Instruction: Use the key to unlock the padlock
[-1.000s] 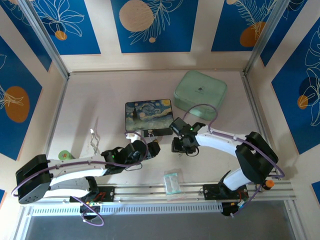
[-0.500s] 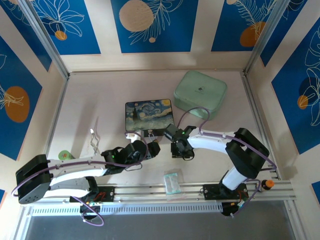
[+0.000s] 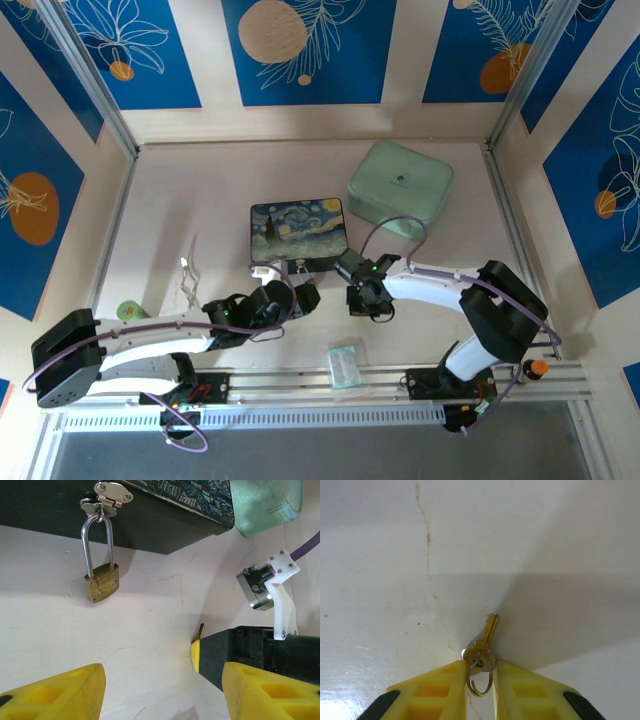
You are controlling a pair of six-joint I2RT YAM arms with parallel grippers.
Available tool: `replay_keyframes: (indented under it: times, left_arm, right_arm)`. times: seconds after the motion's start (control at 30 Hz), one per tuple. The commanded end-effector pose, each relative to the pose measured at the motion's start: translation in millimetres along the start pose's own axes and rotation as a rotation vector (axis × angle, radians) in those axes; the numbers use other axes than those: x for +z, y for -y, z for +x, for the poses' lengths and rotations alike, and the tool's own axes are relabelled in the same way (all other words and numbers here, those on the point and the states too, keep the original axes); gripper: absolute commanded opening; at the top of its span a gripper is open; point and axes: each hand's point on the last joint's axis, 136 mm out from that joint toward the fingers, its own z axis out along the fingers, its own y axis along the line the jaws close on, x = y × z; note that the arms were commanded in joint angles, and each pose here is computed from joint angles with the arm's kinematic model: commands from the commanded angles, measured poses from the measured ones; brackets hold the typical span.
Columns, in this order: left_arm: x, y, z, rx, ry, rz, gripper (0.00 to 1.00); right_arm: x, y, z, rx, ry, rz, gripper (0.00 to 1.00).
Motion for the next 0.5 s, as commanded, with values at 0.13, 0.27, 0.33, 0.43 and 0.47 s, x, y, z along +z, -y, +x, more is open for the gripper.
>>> replay_keyframes:
  times: [0.13,0.27,0.33,0.43,0.47]
  left_arm:
    - [-3.2,-1.4,-2.0,0.011,0.014,-0.015,0.63]
    - [-3.7,-0.5,-4.1,0.020,0.023,-0.017,0.63]
    - [-3.7,-0.5,-6.0,0.033,0.031,-0.025,0.63]
    - [-3.5,1.2,-8.5,0.078,0.040,-0.029,0.62]
    - [-2.9,2.9,-8.7,0.100,0.041,-0.022,0.62]
  right_arm:
    - [14.5,9.6,10.2,-0.024,-0.043,-0.052,0.12]
    - [8.9,8.6,6.6,-0.067,-0.023,-0.103,0.06]
    - [2.7,6.8,4.7,-0.105,-0.007,-0.139,0.00]
    - [-9.9,1.5,3.1,-0.169,0.017,-0.220,0.00]
    - [-13.3,1.4,3.0,-0.183,0.020,-0.239,0.00]
